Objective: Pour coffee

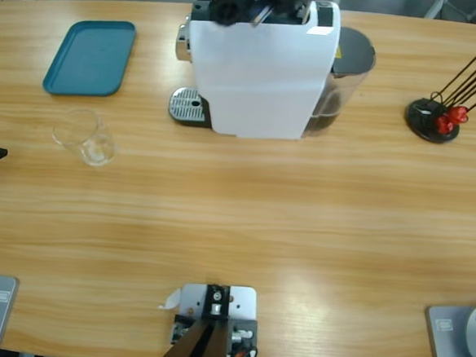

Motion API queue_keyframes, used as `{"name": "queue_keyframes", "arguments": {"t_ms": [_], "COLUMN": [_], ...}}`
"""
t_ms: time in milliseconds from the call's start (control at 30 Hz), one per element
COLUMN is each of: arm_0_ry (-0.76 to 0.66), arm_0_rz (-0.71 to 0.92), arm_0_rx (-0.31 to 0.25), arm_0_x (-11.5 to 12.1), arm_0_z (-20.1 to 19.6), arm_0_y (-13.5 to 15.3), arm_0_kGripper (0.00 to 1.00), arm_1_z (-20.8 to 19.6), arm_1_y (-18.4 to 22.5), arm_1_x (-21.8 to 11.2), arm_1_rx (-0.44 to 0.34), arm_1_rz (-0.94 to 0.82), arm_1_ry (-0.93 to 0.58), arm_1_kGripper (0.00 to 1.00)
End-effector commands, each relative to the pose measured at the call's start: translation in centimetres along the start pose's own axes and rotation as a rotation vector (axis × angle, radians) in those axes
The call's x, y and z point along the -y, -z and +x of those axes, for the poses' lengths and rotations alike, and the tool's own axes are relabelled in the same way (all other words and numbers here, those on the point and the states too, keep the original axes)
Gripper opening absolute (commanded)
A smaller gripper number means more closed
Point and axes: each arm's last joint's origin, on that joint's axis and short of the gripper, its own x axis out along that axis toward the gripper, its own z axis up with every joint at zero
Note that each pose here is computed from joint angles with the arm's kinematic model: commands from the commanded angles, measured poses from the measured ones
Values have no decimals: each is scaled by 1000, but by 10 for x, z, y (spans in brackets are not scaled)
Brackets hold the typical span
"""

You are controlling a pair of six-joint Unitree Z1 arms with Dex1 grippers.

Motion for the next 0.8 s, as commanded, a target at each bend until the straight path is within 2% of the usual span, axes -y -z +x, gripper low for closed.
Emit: {"name": "queue_keyframes", "arguments": {"t_ms": [33, 67, 100, 133, 300, 367, 533, 633, 667, 800], "arm_0_ry": [17, 16, 16, 16, 16, 17, 3, -6, -11, -11], "arm_0_rz": [7, 7, 7, 7, 14, 15, 15, 2, 3, 1], "arm_0_rx": [-19, -18, -22, -30, -21, -19, -16, -29, -29, -4], "arm_0_x": [2, 2, 2, 2, 2, 2, 2, 2, 1, 1], "arm_0_z": [7, 7, 8, 9, 8, 7, 12, 15, 15, 9], "arm_0_y": [7, 7, 7, 7, 6, 6, 5, 7, 7, 6], "arm_0_kGripper": [1000, 1000, 1000, 1000, 997, 996, 1000, 1000, 1000, 996], "arm_1_z": [-75, -82, -86, -89, -97, -100, -92, -80, -77, -65], "arm_1_y": [-10, -10, -7, -2, 24, 30, 45, 49, 50, 46], "arm_1_x": [-35, -38, -41, -45, -53, -50, -47, -47, -46, -46], "arm_1_rx": [99, 102, 90, 61, -12, -11, -37, -53, -53, -26], "arm_1_rz": [65, 87, 112, 180, 446, 474, 538, 583, 589, 650], "arm_1_ry": [-129, -136, -141, -155, -98, -47, 91, 183, 218, 272], "arm_1_kGripper": [814, 775, 680, 641, 625, 441, 364, 27, 0, 0]}}
